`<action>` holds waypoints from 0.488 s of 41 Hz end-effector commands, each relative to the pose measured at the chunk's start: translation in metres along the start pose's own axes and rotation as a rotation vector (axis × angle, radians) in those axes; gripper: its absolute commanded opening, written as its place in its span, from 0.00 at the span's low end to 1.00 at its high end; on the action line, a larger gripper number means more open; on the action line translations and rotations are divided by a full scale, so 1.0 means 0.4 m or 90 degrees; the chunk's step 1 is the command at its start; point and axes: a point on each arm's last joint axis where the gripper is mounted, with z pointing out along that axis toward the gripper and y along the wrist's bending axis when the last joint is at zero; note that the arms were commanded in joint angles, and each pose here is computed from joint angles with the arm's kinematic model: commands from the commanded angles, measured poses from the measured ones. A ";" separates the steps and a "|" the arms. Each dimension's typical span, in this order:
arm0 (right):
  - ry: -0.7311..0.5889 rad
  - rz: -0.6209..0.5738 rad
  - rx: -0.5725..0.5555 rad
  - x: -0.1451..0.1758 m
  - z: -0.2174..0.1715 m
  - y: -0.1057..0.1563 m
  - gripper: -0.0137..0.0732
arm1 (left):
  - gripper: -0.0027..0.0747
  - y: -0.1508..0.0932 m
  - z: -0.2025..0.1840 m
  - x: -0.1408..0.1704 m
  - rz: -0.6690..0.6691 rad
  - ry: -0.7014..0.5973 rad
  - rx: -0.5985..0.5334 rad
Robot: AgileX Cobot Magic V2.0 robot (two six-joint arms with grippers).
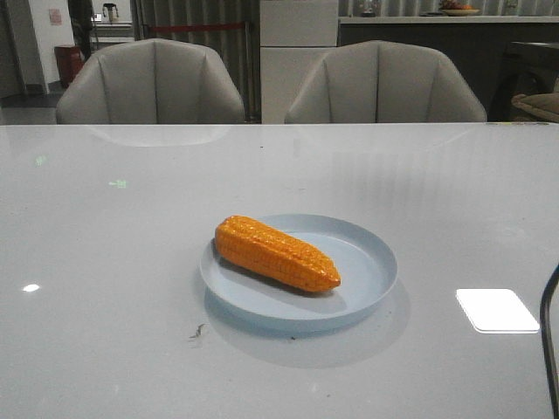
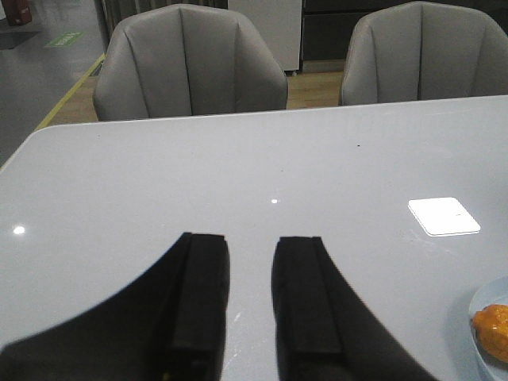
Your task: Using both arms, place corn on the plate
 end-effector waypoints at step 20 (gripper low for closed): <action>-0.099 0.033 0.063 0.454 -0.107 0.037 0.73 | 0.36 0.009 -0.005 -0.046 -0.010 -0.073 -0.023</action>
